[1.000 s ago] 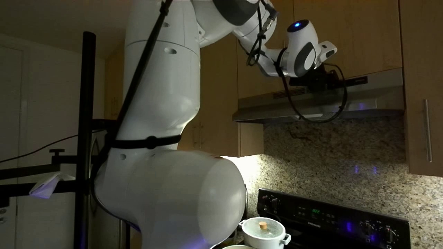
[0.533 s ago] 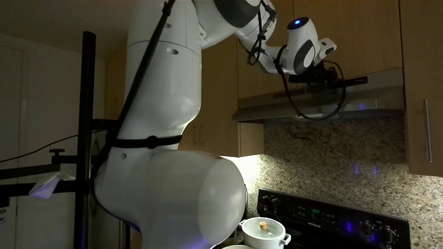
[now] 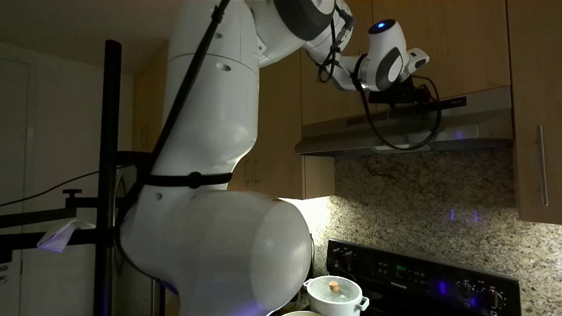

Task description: Turn on the stove overhead light

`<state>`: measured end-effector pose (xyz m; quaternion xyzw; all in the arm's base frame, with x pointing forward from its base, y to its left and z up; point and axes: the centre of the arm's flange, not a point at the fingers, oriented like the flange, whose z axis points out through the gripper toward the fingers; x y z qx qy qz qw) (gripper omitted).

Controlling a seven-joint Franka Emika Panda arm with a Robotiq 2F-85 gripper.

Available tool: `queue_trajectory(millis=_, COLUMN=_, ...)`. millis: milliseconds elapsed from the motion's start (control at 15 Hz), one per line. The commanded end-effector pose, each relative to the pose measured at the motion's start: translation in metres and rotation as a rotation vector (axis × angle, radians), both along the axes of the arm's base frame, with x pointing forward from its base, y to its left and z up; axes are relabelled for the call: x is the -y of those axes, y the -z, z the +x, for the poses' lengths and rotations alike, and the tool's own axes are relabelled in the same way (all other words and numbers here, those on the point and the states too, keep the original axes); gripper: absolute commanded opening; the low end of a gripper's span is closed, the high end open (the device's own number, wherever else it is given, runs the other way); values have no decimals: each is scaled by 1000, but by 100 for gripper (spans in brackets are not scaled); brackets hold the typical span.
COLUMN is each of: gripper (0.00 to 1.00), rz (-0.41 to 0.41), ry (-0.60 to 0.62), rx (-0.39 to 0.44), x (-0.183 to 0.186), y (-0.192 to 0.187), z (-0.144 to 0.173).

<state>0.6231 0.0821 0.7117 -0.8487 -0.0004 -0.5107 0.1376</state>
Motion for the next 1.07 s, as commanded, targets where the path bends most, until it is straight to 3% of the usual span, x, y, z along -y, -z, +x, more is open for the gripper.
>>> queue_trajectory(millis=0, gripper=100, rz=-8, ry=0, rx=-17, x=11, y=-4, z=11)
queue_trajectory(millis=1000, gripper=100, rz=-2, ry=32, rx=-25, x=24, y=3, z=-5)
